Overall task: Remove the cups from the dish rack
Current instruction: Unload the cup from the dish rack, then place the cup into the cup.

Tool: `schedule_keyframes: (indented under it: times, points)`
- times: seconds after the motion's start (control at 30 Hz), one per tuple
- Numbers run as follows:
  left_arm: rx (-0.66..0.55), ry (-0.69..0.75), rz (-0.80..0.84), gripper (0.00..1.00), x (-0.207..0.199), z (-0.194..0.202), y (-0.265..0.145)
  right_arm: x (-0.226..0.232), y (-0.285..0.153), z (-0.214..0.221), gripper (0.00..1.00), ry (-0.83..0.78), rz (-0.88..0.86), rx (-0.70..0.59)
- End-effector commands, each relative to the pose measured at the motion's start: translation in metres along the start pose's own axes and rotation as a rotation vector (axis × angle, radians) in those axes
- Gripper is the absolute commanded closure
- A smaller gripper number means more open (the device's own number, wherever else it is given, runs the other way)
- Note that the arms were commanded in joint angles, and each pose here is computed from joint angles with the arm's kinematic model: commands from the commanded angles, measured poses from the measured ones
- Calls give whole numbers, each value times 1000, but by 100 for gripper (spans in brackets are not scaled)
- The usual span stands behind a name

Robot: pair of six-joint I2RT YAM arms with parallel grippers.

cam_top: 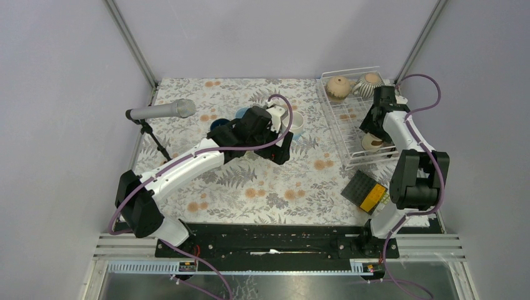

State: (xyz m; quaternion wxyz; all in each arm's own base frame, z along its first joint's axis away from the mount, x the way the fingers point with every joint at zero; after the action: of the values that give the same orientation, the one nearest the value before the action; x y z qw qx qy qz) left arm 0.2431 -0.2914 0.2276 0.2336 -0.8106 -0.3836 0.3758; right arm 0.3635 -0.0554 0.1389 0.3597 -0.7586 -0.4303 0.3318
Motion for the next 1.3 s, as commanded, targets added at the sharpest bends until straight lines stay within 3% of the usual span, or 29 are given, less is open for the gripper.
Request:
schedule_keyframes:
  times: [0.0, 0.17, 0.37, 0.63, 0.9, 1.27]
  points:
    - [-65, 0, 51, 1, -7, -13, -7, 2, -1, -4, 39, 5, -20, -2]
    - [-89, -28, 63, 1, -6, -17, -8, 4, -19, -15, 64, 27, -72, -52]
    - [-129, -78, 105, 1, -12, -19, -10, 10, -52, -32, 76, 51, -153, -138]
    - [-232, -183, 167, 1, -17, -24, -11, 32, -101, -44, 80, 53, -311, -246]
    - [-295, -275, 261, 1, -28, -32, -9, 83, -152, -30, 81, 27, -632, -280]
    - [-353, -401, 418, 1, -30, -46, -9, 117, -194, 5, 81, 81, -1083, -199]
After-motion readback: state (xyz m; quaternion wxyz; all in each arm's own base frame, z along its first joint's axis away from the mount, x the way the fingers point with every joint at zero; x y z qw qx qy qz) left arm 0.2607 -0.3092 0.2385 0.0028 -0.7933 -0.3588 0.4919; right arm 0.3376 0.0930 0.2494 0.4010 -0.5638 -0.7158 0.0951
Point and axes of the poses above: each gripper's point midway between its finger pads, its own y axis out along the fingers, its own x axis along the line the jaws close on, z = x × y, the point moved 4 cm from there along -y, back along the fingers, and after that the axes turned 15 degrees about -y, right-handed, at the moved point
